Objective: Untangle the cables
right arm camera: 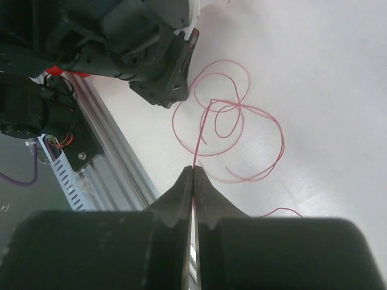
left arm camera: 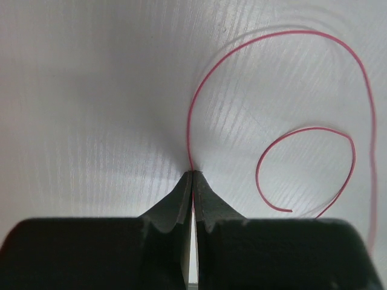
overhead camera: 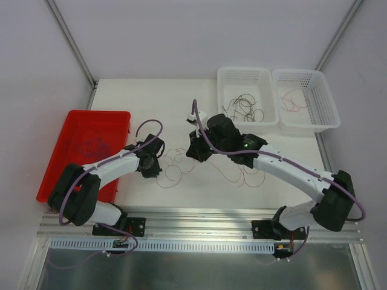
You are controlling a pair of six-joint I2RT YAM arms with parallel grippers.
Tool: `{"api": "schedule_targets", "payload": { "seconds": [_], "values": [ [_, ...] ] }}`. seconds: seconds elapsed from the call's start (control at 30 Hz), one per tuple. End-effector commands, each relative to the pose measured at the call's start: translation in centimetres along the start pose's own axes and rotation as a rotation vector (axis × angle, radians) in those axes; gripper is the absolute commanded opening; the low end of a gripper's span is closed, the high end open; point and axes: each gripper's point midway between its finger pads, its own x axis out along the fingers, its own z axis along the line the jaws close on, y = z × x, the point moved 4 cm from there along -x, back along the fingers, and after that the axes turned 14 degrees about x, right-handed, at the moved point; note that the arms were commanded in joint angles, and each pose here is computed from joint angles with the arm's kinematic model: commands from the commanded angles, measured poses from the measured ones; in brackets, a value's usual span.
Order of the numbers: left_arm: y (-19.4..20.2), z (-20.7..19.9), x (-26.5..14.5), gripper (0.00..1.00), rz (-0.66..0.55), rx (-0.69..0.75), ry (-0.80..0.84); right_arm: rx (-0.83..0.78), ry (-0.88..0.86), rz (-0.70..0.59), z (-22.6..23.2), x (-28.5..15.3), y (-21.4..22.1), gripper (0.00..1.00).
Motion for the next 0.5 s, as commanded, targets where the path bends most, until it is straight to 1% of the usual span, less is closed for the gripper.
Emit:
{"api": "schedule_targets", "payload": {
  "seconds": [0.0,0.03,0.13,0.2,0.27,0.37,0.43,0.47],
  "values": [
    [0.9,0.6,1.1,0.0,0.044,-0.002,-0.047,-0.068,0.094,-0.125,0.0,-5.5,-2.9,0.01],
    [0.9,0.7,1.1,0.0,0.046,-0.004,-0.051,-0.076,0.094,-0.16,0.3,-7.5,-3.3,0.01],
    [1.0,0.7,1.2,0.0,0.052,-0.001,-0.056,-0.058,0.104,-0.251,0.0,-11.5,-4.3,0.01],
    [0.9,0.6,1.3,0.0,0.055,-0.001,-0.056,-0.03,0.112,-0.255,-0.9,-12.8,-4.0,0.01],
    [1.0,0.7,1.4,0.0,0.062,0.002,-0.06,-0.024,0.132,-0.288,-1.5,-14.7,-3.9,0.01],
    [0.8,0.8,1.3,0.0,0.055,0.003,-0.071,-0.025,0.229,-0.339,-3.1,-17.5,-3.2,0.01],
    [0.6,1.1,1.1,0.0,0.043,0.004,-0.085,-0.011,0.315,-0.348,-4.4,-19.0,-2.5,0.01],
    [0.6,1.3,1.1,0.0,0.048,0.005,-0.095,-0.001,0.394,-0.397,-5.5,-20.7,-2.7,0.01]
  ]
}}
